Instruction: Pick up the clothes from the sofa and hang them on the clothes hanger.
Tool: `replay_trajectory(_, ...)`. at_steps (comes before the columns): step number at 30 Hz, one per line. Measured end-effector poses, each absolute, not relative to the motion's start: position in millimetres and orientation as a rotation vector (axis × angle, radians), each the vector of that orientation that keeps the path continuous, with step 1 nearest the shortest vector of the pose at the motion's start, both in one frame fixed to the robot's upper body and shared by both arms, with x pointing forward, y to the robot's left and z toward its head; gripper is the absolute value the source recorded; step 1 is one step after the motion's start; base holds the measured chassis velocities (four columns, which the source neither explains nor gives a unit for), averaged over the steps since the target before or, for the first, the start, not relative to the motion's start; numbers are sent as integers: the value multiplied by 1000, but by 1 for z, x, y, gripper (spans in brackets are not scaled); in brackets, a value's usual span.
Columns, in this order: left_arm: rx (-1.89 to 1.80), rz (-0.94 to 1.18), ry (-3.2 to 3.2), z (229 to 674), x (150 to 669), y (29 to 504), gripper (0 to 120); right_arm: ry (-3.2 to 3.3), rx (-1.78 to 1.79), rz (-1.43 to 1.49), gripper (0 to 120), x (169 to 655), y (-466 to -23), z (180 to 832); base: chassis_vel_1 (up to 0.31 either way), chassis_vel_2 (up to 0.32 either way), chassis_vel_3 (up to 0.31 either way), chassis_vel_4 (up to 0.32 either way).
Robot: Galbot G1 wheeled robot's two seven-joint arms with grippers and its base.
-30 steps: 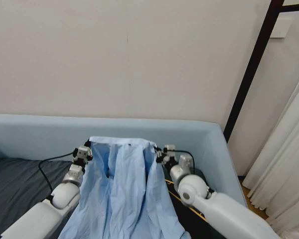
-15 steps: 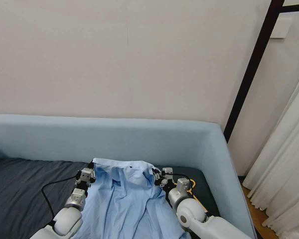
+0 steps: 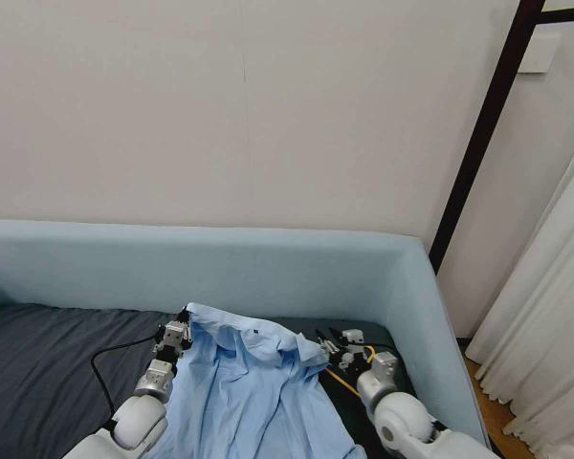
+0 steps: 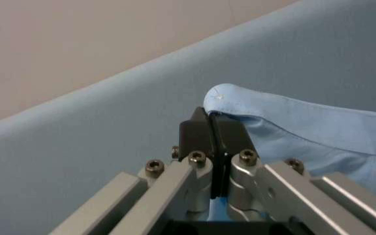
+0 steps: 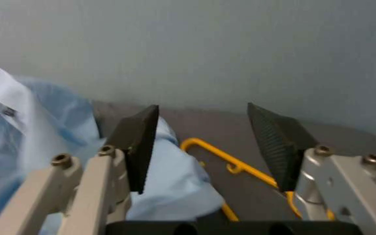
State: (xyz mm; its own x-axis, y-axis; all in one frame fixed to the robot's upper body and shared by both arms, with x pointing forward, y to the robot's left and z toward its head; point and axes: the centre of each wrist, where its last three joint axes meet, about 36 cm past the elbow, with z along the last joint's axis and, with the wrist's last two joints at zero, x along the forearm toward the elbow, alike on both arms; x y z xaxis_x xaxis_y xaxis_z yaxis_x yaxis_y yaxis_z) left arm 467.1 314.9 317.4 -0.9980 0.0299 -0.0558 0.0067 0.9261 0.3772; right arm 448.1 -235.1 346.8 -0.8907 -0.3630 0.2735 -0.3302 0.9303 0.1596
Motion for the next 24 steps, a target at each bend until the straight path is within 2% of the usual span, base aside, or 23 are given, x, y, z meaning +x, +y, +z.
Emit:
replay_trajectory(1,29,592,3024,317,467,315,0,-2788,513,-156,57,448,-235,347,0,0,0,0)
replay_trajectory(4,28,594,3026,316,467,316,0,-2764,557,-38,72,444,-277,330,0,0,0,0)
replay_trajectory(6,30,594,3027,316,467,316,0,-2754,564,-3,76,445,-288,324,0,0,0,0)
replay_trajectory(8,37,588,3026,316,467,315,0,-2713,567,40,87,452,-310,307,0,0,0,0)
replay_trajectory(9,37,588,3026,316,467,315,0,-2713,567,40,87,452,-310,307,0,0,0,0)
replay_trajectory(12,55,575,3025,315,463,311,0,-2656,620,68,98,474,-328,290,0,0,0,0)
replay_trajectory(22,87,570,3012,319,458,310,0,-2540,650,105,100,508,-350,245,0,0,0,0)
replay_trajectory(24,90,571,3008,320,459,310,0,-2525,637,113,95,510,-352,234,0,0,0,0)
